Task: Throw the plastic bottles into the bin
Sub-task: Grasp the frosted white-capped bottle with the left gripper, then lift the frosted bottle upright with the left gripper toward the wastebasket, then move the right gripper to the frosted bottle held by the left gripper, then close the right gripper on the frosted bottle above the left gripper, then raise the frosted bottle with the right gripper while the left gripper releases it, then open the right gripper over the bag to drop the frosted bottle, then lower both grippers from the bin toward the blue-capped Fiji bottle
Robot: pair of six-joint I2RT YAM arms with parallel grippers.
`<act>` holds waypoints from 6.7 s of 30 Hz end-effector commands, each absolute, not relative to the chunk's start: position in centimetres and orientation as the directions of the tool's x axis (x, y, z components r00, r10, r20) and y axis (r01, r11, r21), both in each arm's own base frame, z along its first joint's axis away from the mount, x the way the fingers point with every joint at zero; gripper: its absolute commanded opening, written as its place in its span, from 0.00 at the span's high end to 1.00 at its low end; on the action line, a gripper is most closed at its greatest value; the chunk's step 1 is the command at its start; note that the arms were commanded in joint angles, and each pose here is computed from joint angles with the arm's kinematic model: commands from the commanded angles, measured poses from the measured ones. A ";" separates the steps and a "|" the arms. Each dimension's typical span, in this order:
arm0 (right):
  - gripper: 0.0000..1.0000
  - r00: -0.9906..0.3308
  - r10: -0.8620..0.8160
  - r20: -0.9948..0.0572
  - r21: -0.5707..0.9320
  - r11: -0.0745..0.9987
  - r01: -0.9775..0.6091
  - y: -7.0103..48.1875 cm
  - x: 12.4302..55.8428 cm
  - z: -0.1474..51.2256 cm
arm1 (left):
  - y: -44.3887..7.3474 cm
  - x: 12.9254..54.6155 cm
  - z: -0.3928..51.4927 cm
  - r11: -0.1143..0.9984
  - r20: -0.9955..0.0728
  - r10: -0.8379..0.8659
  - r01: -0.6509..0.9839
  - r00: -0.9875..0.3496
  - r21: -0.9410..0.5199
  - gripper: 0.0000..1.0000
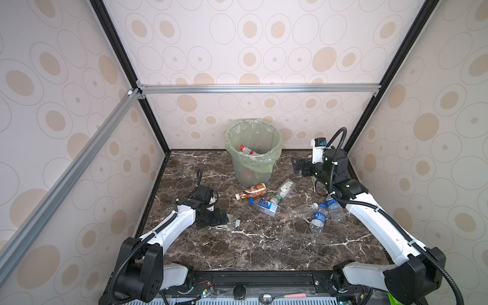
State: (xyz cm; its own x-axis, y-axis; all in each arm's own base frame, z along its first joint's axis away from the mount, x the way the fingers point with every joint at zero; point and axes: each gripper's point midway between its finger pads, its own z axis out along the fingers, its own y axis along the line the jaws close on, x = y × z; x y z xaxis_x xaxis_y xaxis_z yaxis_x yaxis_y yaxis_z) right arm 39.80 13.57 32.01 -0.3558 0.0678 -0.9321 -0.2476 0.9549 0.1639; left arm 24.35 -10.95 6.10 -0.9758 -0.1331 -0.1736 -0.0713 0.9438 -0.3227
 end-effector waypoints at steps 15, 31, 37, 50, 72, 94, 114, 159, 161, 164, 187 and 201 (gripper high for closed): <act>0.00 -0.348 0.074 -0.935 0.167 0.955 -0.245 13.5 40.1 32.2 | -10.4 32.4 6.6 0.975 -0.282 -0.136 -0.077 -0.950 -0.210 0.01; 0.00 -0.345 0.074 -0.936 0.165 0.956 -0.242 13.4 40.0 32.2 | -8.6 33.7 3.8 0.993 -0.286 -0.106 -0.089 -0.952 -0.072 0.15; 0.00 -0.361 0.085 -0.929 0.186 0.949 -0.255 13.9 40.1 31.8 | -8.6 34.4 4.3 0.993 -0.325 -0.109 -0.089 -0.939 -0.077 0.37; 0.00 -0.382 0.133 -0.915 0.285 0.881 -0.376 16.5 39.2 33.6 | -9.8 40.3 17.5 0.978 -0.633 -0.179 -0.065 -0.753 -0.199 0.44; 0.00 -0.298 0.169 -0.939 0.338 0.592 -0.732 32.4 37.7 40.0 | -13.0 44.8 44.9 0.795 -0.829 -0.524 0.234 -0.198 -0.559 0.45; 0.04 -0.252 0.114 -0.961 0.270 0.593 -0.759 38.6 39.6 41.6 | -18.6 42.2 50.1 0.670 -0.792 -0.584 0.445 -0.177 -0.594 0.44; 0.49 -0.233 0.092 -0.968 0.238 0.629 -0.741 38.2 40.2 40.8 | -19.2 42.3 49.1 0.677 -0.791 -0.577 0.425 -0.201 -0.602 0.27; 0.52 -0.026 0.224 -0.974 0.216 0.892 -0.397 18.3 43.1 51.3 | -19.8 39.4 45.7 0.724 -0.873 -0.430 0.490 -0.230 -0.486 0.01; 0.48 -0.191 0.175 -0.966 0.243 0.867 -0.435 21.6 45.3 47.1 | -19.6 39.3 45.5 0.732 -0.874 -0.426 0.479 -0.234 -0.485 0.01; 0.22 -0.292 0.105 -0.951 0.239 0.849 -0.472 24.5 46.0 43.5 | -19.2 39.1 45.4 0.746 -0.880 -0.411 0.468 -0.236 -0.474 0.01; 0.00 -0.166 0.098 -0.981 0.160 0.894 -0.419 21.7 42.9 47.3 | -19.1 38.7 42.8 0.756 -0.871 -0.399 0.436 -0.287 -0.489 0.01; 0.00 -0.167 0.064 -0.984 0.128 0.904 -0.407 20.3 41.0 45.6 | -18.8 38.6 40.5 0.772 -0.862 -0.384 0.398 -0.331 -0.496 0.01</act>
